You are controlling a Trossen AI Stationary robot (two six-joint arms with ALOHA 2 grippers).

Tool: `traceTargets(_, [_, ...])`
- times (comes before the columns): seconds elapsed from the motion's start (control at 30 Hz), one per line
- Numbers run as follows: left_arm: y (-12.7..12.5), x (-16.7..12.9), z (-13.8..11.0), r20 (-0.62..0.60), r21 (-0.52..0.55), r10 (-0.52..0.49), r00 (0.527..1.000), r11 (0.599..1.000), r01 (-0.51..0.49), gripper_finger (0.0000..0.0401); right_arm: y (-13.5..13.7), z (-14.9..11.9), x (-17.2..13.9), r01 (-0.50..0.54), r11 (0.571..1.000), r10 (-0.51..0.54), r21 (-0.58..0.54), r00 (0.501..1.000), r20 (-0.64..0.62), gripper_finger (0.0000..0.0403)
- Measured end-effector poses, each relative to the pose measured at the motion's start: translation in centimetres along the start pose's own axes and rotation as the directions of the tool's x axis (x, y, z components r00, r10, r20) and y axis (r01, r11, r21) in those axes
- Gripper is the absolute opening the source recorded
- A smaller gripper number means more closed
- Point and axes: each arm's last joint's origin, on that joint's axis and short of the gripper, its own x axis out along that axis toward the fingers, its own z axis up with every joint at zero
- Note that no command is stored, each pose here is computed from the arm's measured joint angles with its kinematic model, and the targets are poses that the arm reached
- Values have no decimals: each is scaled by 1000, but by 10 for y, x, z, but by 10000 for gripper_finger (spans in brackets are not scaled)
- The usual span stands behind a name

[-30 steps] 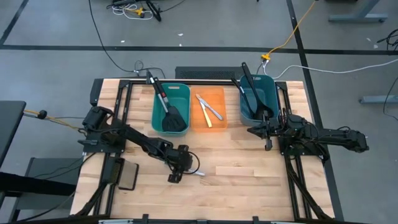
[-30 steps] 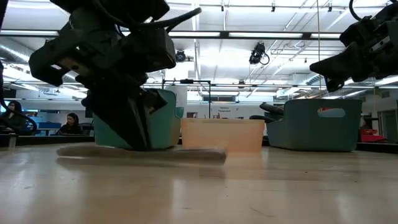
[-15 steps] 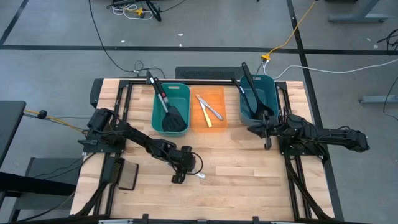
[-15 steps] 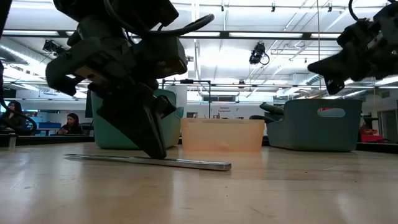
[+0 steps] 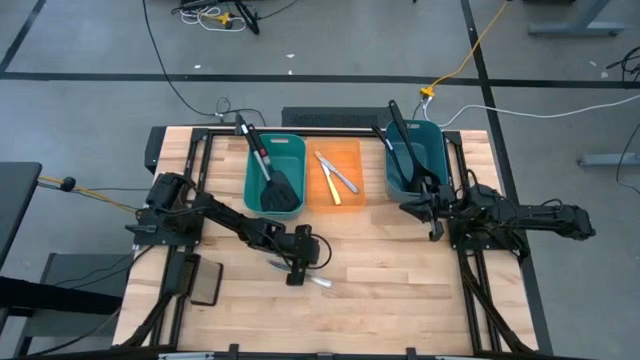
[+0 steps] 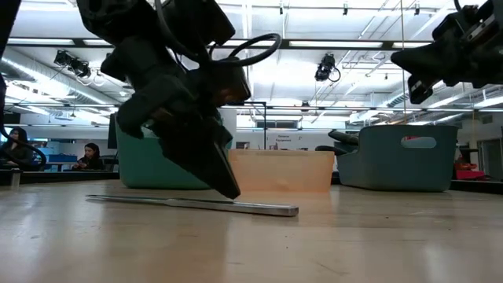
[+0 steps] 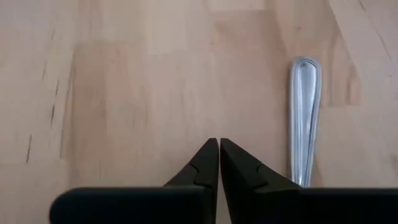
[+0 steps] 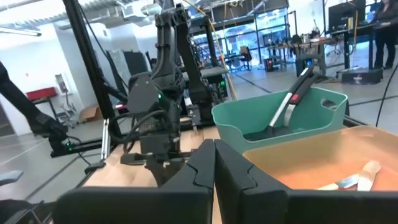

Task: Pick & Place Kitchen Items
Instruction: Put the silver knife into the orange bin

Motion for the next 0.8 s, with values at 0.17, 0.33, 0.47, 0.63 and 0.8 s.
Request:
traceTargets(0.17, [-4,-13,10,41,61,-89,995,994,86,17,3,7,2,-7,1000,7,-14,1000,13,7])
traceTargets(0.33, [-18,-46,22,115,146,-128,985,983,111,5,13,36,14,24,998,-26,-59,999,-41,7])
traceTargets(0.47, [-28,-92,21,217,216,-76,973,976,28,4,24,60,37,23,994,-34,-103,994,-103,7])
traceTargets(0.63, [-28,-148,-6,402,141,-54,914,990,-4,3,40,69,78,12,990,-43,-139,974,-220,7])
traceTargets(0.8, [-21,-164,-52,439,14,58,897,997,-72,2,59,63,130,6,990,-60,-141,921,-384,7])
